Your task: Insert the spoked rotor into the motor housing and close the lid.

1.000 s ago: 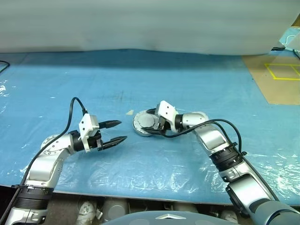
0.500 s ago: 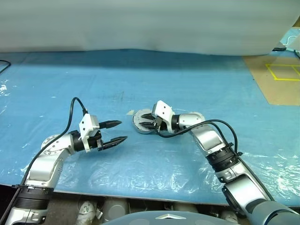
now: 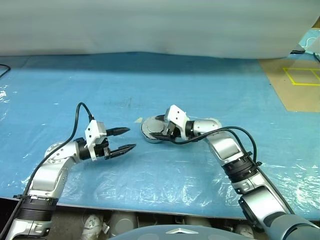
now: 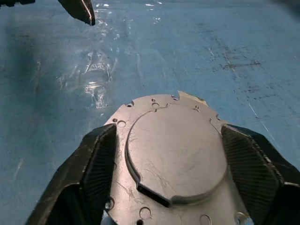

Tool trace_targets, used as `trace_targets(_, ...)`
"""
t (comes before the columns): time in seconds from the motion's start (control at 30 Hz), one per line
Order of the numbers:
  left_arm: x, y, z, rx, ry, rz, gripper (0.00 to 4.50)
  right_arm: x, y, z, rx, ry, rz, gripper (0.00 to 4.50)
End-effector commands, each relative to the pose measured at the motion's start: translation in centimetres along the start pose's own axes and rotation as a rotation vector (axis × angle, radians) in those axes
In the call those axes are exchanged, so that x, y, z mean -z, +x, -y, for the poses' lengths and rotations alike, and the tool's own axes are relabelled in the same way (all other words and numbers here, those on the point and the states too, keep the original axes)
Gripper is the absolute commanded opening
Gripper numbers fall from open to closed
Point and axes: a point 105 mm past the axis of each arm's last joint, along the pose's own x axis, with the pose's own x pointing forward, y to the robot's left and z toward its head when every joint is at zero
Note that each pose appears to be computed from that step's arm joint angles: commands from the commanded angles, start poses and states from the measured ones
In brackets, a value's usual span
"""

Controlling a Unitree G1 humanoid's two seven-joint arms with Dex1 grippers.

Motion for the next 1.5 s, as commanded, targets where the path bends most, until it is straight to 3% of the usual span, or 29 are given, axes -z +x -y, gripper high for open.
trace_targets(0.03,-0.7,0.1,0.1,0.01,0.034,0.017,3.27,-0.6,0.1,0.2,0.016,-0.036,0.013,3.68)
trace_targets(0.43,-0.6,0.2,-0.1,0.011,0.04,0.013,3.27,1.3,0.5,0.1,0.021,0.016,-0.025,3.68)
trace_targets(0.53,-0.6,0.2,-0.1,0.012,0.039,0.013,3.27,1.3,0.4,-0.3,0.0,0.01,-0.02,2.94)
trace_targets(0.67,-0.6,0.2,0.0,0.013,0.038,0.014,3.27,1.4,0.4,-0.7,-0.017,0.001,-0.035,2.94)
trace_targets(1.2,-0.6,0.4,-0.2,0.014,0.043,0.019,3.27,-2.7,0.7,0.4,0.005,0.083,0.075,2.94)
trace_targets(1.5,-0.5,0.5,-0.3,0.017,0.042,0.022,3.27,1.0,1.7,0.2,0.041,0.023,-0.065,2.94)
